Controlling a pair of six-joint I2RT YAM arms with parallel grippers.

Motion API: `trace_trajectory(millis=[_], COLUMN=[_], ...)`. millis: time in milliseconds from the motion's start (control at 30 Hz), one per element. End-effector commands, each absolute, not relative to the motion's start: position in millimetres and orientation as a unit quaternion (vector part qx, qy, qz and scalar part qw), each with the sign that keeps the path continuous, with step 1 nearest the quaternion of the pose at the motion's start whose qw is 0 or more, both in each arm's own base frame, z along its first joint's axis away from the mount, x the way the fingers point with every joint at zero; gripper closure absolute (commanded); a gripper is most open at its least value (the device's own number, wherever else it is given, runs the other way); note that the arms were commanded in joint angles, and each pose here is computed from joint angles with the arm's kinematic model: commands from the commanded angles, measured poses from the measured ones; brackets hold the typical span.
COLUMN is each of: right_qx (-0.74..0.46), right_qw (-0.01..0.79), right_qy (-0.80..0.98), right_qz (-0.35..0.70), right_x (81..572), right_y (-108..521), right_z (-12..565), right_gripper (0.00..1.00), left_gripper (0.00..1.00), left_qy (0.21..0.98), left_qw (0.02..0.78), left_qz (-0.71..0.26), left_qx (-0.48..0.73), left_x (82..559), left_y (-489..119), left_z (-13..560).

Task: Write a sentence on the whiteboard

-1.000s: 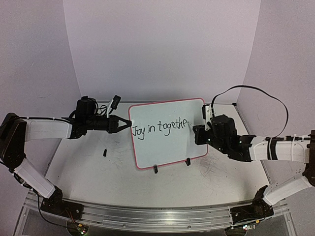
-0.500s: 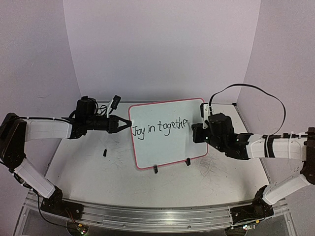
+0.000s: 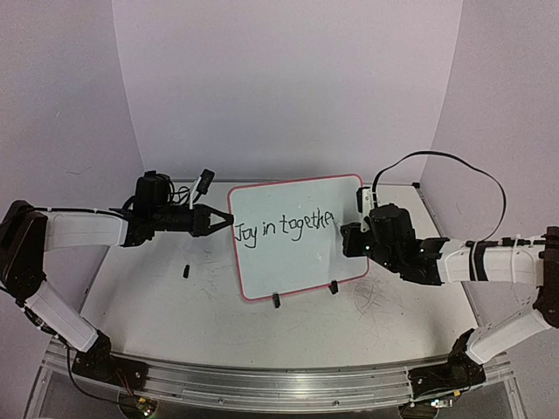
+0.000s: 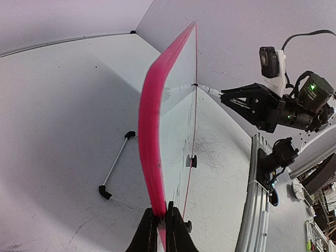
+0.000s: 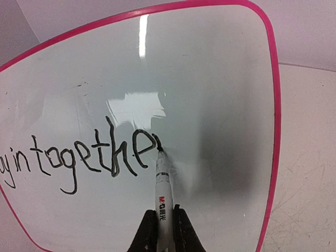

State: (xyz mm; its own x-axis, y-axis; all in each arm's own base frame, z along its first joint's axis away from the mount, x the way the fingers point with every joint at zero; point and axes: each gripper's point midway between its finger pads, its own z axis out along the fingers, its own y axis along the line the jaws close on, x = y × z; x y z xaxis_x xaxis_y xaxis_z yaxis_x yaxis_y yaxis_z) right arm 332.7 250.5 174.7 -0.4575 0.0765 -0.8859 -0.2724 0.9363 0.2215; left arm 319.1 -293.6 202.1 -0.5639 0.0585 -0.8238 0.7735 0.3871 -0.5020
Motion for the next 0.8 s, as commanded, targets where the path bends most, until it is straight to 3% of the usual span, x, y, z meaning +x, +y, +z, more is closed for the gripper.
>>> trace_trajectory(millis=[0,767], right_qx=[-0.051,-0.047], right_qw=[0.502,0.5], right_qy=[0.846,0.846], right_qz=[0.174,0.177], right_x=[325.4,323.5], right_y=[247.3,250.1], right_z=[165.0,163.7], right_gripper=[1.0,1.0], left_gripper=[1.0,1.0], left_qy=[0.719,0.719], left_qw=[0.398,0.397], left_qz=[-0.478,-0.477], left_qx=[0.311,0.312], left_x=[317.0,316.9], left_y=[-301.8,-301.6], left_z=[224.5,223.8])
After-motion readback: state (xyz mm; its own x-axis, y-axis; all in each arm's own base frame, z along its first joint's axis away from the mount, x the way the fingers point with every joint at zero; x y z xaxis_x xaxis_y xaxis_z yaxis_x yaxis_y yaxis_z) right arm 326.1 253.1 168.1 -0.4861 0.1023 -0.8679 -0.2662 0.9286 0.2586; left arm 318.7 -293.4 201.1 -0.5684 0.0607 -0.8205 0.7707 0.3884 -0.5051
